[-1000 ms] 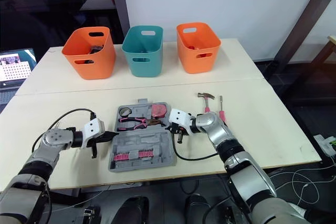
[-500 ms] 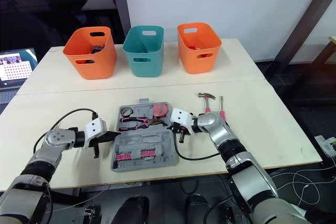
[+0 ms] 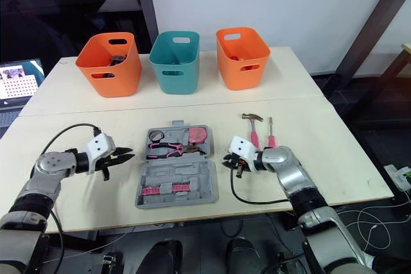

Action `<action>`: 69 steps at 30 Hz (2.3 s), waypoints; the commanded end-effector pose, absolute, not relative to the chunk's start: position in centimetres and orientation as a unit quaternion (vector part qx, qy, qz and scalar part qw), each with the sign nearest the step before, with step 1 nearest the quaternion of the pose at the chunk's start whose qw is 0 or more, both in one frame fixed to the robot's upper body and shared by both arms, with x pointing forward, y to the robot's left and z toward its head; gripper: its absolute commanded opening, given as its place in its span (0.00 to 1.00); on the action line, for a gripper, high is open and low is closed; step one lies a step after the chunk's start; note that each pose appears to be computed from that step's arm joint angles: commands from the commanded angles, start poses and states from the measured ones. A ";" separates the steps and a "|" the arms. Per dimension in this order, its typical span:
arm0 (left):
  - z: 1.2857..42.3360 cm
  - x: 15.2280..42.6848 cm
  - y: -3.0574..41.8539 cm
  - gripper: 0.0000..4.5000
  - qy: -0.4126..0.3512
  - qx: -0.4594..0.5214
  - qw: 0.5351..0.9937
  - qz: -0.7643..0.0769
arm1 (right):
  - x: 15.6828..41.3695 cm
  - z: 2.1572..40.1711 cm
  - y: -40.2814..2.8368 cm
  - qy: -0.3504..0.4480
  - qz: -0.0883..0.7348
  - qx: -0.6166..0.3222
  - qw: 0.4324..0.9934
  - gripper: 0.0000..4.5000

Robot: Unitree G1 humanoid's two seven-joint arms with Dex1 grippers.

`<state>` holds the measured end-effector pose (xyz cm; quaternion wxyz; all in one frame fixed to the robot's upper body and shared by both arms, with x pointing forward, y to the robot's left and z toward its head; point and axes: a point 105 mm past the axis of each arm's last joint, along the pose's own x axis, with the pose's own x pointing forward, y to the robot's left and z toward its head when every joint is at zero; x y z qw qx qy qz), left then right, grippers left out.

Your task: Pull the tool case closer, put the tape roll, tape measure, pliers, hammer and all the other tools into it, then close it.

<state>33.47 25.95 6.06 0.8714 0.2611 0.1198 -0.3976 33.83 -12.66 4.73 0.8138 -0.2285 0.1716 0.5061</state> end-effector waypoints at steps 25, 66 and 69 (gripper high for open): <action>11.3 22.1 33.0 1.00 0.124 0.126 0.957 -0.231 | 26.4 15.1 -14.3 0.131 0.511 -0.125 0.840 0.98; 5.9 30.5 39.8 1.00 0.267 0.026 0.963 0.012 | 27.1 22.2 -8.0 0.081 0.579 -0.171 0.793 0.98; 5.3 31.0 39.5 1.00 0.275 0.022 0.961 0.010 | 27.2 22.2 -8.2 0.079 0.571 -0.175 0.798 0.98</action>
